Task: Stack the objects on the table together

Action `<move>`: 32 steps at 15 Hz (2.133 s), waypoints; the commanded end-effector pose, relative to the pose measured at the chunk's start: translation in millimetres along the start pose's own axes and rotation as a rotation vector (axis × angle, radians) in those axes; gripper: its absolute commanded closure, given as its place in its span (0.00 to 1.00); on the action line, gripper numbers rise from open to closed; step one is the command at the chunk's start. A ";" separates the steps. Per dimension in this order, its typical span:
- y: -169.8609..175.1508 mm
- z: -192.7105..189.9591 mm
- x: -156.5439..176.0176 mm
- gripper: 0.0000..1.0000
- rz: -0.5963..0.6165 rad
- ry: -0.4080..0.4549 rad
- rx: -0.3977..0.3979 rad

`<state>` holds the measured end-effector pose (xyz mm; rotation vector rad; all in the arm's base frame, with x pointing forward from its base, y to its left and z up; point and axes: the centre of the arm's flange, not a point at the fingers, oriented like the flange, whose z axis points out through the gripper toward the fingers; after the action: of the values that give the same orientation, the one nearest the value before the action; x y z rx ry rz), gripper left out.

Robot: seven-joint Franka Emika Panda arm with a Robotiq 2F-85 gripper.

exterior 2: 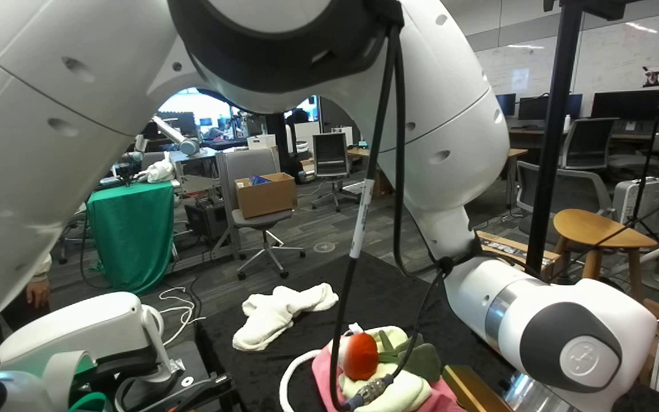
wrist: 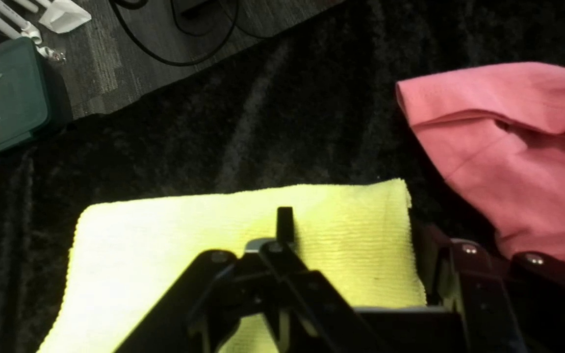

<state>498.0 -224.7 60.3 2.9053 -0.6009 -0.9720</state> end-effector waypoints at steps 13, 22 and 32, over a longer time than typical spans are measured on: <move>5.2 -80.1 -36.9 0.94 -0.176 0.081 0.020; -5.5 -196.4 -136.3 0.94 -0.590 0.275 -0.108; -40.9 -230.8 -237.3 0.95 -0.855 0.352 -0.196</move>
<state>506.7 -134.3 349.9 3.0229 0.6897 -0.4783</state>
